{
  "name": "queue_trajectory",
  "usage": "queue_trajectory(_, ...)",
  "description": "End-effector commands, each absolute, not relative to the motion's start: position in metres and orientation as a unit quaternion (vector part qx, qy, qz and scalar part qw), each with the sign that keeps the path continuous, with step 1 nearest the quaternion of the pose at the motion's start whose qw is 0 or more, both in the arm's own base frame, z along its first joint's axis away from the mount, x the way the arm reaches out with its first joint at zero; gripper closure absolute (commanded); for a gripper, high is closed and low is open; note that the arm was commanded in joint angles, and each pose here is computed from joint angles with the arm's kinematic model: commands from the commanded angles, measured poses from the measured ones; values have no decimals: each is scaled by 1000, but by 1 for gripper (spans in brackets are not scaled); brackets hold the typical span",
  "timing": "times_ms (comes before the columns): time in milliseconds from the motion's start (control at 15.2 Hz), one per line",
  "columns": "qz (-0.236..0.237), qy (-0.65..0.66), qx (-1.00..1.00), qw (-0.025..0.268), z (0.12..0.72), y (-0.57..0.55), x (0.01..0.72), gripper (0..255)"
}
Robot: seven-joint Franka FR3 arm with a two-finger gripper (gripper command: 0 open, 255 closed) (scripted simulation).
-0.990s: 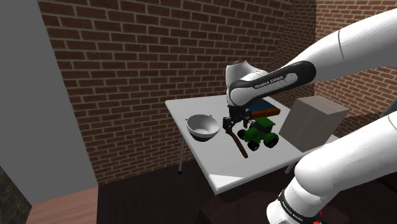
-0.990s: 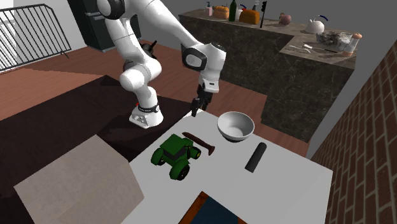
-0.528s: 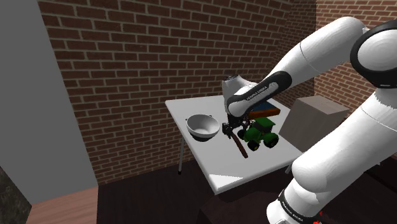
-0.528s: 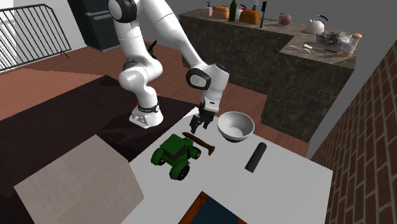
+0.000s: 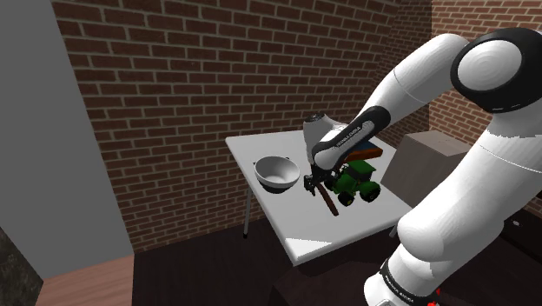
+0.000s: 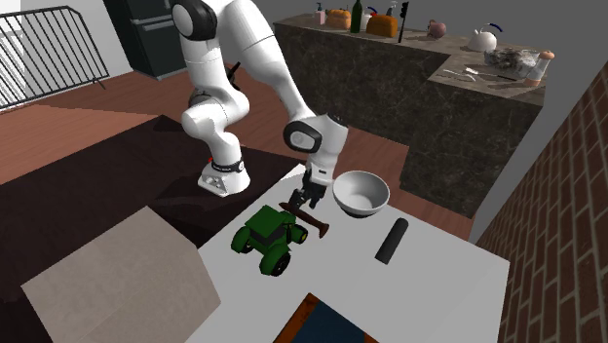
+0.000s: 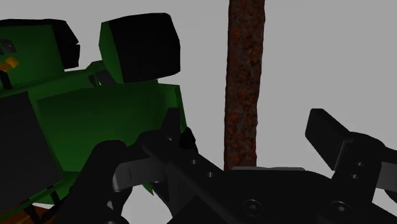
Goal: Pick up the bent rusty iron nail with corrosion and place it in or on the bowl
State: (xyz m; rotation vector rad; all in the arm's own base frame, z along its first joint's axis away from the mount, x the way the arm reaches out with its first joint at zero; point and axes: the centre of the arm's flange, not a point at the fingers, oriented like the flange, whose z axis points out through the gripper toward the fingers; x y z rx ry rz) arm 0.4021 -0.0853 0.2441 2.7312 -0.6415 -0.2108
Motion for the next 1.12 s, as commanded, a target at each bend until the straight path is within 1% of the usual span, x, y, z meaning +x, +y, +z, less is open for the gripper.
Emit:
queue_trajectory(0, -74, -225, 958, 163, 241, -86, 401, 0)
queue_trajectory(396, -74, -225, 958, 163, 242, -86, 401, 0)
queue_trajectory(462, -74, -225, 958, 163, 242, -86, 401, 255)
queue_trajectory(1056, -74, -225, 958, 163, 241, -86, 401, 255)
